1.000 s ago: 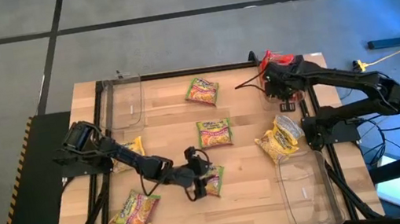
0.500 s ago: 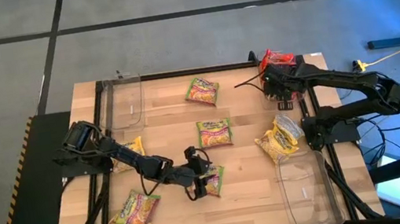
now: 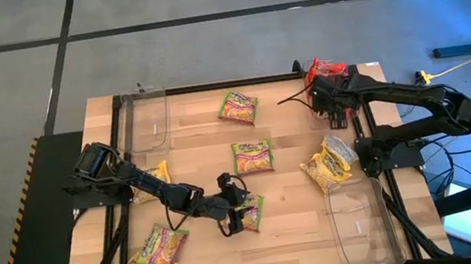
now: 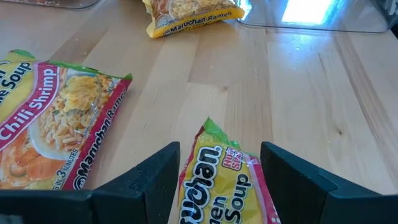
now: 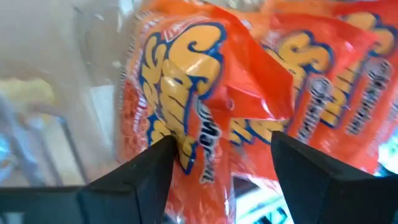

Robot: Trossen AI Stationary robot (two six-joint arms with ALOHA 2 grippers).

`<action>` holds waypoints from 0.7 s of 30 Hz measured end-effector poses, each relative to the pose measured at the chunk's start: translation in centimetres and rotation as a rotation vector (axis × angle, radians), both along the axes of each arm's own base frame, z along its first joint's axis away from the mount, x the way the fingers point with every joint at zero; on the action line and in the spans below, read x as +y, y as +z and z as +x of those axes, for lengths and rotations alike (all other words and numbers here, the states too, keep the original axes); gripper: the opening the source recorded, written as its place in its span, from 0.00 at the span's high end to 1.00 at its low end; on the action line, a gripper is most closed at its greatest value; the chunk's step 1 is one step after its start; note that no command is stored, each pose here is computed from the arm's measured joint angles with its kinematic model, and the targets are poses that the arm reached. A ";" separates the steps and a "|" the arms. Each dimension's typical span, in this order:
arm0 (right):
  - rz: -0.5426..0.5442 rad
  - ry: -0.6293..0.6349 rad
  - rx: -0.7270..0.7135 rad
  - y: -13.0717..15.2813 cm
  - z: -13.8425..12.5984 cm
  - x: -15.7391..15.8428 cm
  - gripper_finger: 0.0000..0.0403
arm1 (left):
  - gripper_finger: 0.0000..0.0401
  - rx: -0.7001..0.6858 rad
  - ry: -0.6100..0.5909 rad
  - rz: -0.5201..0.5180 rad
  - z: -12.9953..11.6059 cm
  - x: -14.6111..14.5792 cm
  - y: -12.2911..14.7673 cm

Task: Sort Maruchan noodles
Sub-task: Put the orange noodle pack into the top right transparent bin, then put the yellow noodle pack into the bottom transparent bin

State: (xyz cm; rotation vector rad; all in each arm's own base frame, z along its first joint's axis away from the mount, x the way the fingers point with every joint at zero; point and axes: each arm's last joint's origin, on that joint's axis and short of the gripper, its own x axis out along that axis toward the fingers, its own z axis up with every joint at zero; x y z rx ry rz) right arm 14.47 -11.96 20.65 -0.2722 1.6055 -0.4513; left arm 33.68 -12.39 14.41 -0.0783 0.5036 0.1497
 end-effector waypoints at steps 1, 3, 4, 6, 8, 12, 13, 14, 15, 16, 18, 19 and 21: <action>-0.006 -0.002 0.007 0.3 0.0 0.0 0.41 | 0.46 0.000 0.000 0.000 0.0 0.0 0.0; -0.012 -0.009 -0.005 1.0 0.2 -0.2 0.41 | 0.46 0.000 0.000 0.000 0.0 0.0 0.0; -0.012 -0.017 -0.011 1.3 0.2 -0.2 0.41 | 0.46 0.000 0.000 0.000 0.0 0.0 0.0; -0.001 -0.028 -0.025 2.3 0.3 -0.2 0.41 | 0.46 0.000 -0.001 0.002 0.0 0.0 0.0; 0.017 -0.049 -0.038 3.1 0.4 -0.2 0.41 | 0.46 0.001 -0.007 0.011 0.0 0.0 0.0; 0.084 -0.111 -0.095 5.7 0.4 0.1 0.41 | 0.46 0.008 -0.036 0.022 0.0 -0.1 0.0; 0.104 -0.131 -0.115 6.6 0.4 0.2 0.41 | 0.46 0.011 -0.048 0.020 0.0 -0.1 0.0; 0.115 -0.152 -0.143 7.6 0.4 0.2 0.41 | 0.46 0.011 -0.049 0.019 0.0 -0.1 0.0; 0.121 -0.177 -0.174 8.6 0.4 0.3 0.41 | 0.46 0.011 -0.049 0.019 0.0 -0.1 0.0; 0.130 -0.203 -0.219 9.6 0.4 0.4 0.41 | 0.46 0.011 -0.049 0.019 0.0 -0.1 0.0; 0.181 -0.218 -0.348 11.4 0.4 1.0 0.41 | 0.46 0.011 -0.047 0.020 0.0 -0.1 0.0; 0.218 -0.200 -0.425 12.0 0.6 1.5 0.41 | 0.46 0.011 -0.047 0.020 0.0 -0.1 0.0; 0.300 -0.119 -0.577 12.9 1.1 2.8 0.41 | 0.46 0.010 -0.047 0.019 -0.1 0.0 0.4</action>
